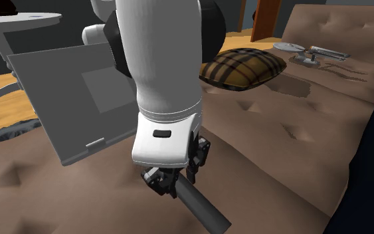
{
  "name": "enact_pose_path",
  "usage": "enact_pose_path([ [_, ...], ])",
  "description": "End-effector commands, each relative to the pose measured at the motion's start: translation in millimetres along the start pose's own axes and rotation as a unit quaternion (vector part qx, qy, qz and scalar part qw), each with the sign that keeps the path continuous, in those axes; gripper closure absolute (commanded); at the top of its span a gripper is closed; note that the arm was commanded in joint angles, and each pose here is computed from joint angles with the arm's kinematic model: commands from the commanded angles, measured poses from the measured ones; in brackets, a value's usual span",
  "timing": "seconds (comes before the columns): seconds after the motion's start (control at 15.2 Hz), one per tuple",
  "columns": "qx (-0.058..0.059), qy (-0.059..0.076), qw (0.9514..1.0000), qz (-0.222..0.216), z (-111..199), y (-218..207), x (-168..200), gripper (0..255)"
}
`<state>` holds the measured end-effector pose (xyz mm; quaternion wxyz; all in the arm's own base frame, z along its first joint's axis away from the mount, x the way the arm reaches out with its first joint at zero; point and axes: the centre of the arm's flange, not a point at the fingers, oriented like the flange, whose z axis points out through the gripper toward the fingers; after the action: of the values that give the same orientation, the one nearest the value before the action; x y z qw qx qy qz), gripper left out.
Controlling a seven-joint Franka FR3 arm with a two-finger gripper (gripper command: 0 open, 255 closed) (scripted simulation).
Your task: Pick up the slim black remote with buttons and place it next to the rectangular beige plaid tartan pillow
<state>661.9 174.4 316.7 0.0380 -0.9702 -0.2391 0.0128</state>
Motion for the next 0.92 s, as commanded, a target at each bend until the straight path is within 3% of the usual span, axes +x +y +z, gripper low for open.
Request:
enact_pose_path([
  [0.0,0.001,-0.002,1.0000,0.000,1.5,-0.1,-0.2,255],
  [0.13,0.001,-0.002,1.0000,0.000,2.1,-1.1,0.2,255],
  [0.86,0.001,-0.002,1.0000,0.000,-55.8,-5.7,-0.2,255],
])
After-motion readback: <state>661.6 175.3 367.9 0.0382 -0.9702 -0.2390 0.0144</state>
